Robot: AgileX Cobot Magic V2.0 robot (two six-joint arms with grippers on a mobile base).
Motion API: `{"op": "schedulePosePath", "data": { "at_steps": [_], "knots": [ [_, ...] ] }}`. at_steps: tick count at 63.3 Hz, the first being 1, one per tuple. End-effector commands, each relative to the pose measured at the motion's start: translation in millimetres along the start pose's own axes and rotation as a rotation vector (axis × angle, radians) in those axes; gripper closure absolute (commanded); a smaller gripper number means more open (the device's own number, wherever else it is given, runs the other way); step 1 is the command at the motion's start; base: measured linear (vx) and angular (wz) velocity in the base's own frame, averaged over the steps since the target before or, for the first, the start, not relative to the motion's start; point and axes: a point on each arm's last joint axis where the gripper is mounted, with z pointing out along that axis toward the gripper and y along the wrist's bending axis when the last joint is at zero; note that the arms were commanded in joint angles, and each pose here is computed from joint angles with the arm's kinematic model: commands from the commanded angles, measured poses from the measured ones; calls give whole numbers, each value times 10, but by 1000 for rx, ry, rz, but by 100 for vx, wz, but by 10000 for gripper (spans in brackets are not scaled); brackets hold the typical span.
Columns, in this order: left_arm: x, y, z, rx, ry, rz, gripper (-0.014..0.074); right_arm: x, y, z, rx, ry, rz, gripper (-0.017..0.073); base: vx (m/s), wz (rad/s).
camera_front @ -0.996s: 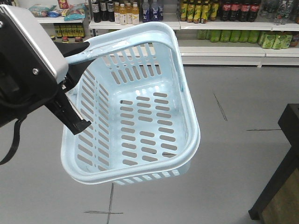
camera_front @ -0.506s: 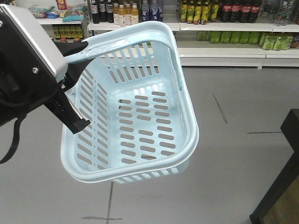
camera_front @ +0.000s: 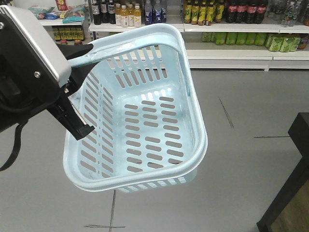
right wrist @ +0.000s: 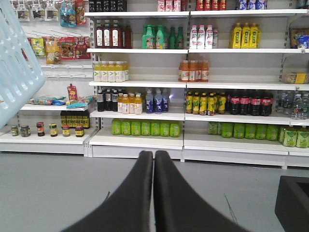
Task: Pick three apples into basket with both arms
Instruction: 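Drive the base along the aisle carrying the basket in the left gripper, then turn the base toward the apple table with the basket held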
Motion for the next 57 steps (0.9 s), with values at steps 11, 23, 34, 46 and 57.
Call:
{"op": "schedulePosePath", "data": {
  "at_steps": [11, 23, 34, 46, 57],
  "knots": [
    [-105, 126, -64, -59, -28, -19, 601, -25, 3, -8, -2, -70, -14, 568, 0, -6],
    [-105, 126, -64, -59, -28, -19, 601, -25, 3, -8, -2, -70, -14, 568, 1, -6],
    [-105, 126, -64, -59, -28, -19, 601, -25, 3, -8, -2, -70, -14, 568, 0, -4],
    [-105, 126, -64, -59, -28, -19, 601, -25, 3, -8, -2, -70, -14, 568, 0, -14],
    [-105, 126, -64, -59, -28, -19, 601, -25, 3, -8, -2, -70, -14, 568, 2, -19]
  ]
}}
